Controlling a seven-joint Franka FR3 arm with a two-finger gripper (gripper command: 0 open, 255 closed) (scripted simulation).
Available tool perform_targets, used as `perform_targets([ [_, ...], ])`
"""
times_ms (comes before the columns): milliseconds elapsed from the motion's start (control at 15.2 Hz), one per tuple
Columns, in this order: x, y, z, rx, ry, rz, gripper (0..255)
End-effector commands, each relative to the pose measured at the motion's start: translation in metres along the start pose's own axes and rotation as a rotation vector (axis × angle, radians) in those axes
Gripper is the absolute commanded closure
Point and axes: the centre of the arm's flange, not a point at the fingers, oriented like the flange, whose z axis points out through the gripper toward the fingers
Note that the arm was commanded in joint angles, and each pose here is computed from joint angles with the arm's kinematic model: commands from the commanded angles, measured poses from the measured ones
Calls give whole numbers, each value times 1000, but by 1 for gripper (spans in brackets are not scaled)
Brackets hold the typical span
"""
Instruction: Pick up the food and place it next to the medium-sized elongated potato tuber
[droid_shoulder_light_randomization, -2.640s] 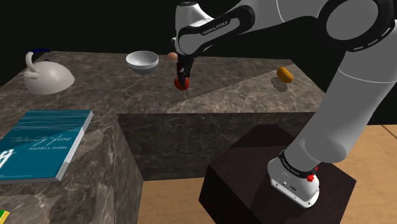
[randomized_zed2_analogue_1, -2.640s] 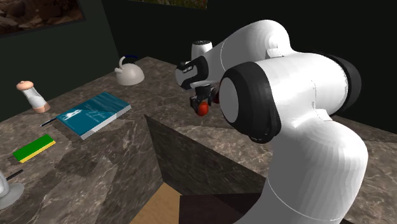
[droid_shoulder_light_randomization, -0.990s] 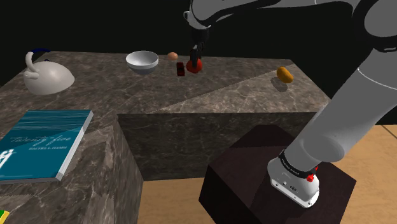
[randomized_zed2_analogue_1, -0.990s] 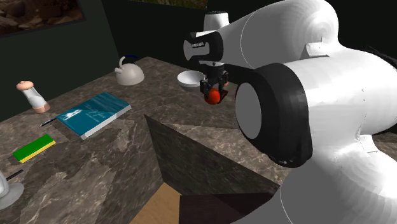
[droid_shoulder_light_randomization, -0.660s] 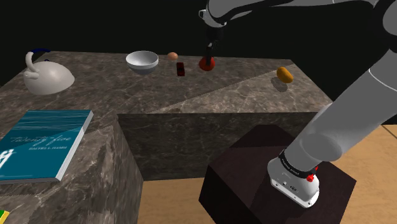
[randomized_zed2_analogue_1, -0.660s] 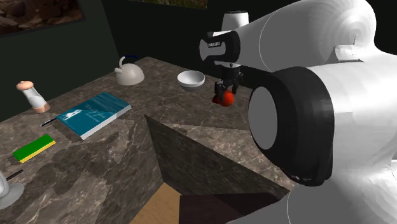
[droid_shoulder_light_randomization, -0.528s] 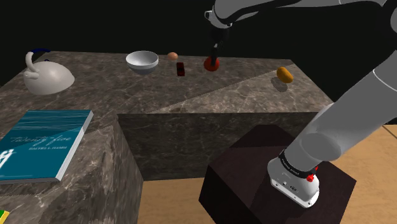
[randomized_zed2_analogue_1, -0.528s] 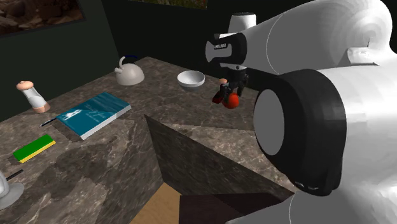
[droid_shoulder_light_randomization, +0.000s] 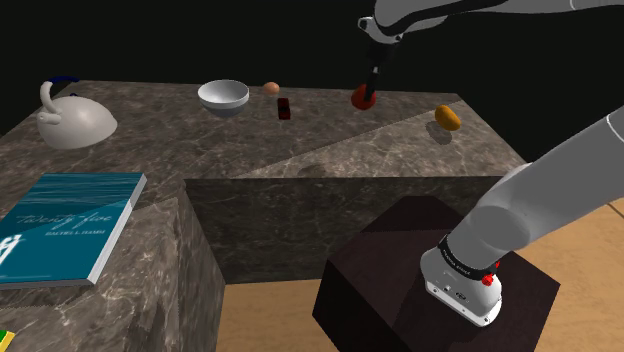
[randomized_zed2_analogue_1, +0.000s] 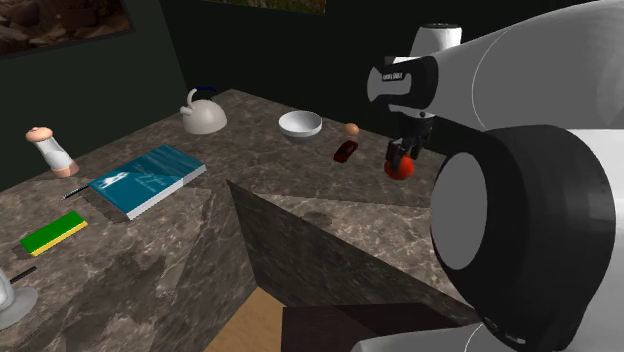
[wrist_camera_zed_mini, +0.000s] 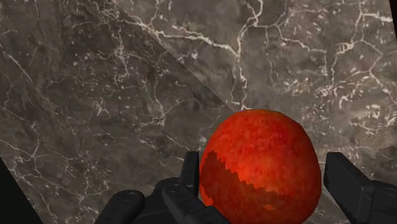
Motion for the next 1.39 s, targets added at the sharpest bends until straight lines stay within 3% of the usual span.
perform_targets([
  [0,-25,12,2,0,0,-1,255],
  [1320,-255,141,5,0,0,-1,255],
])
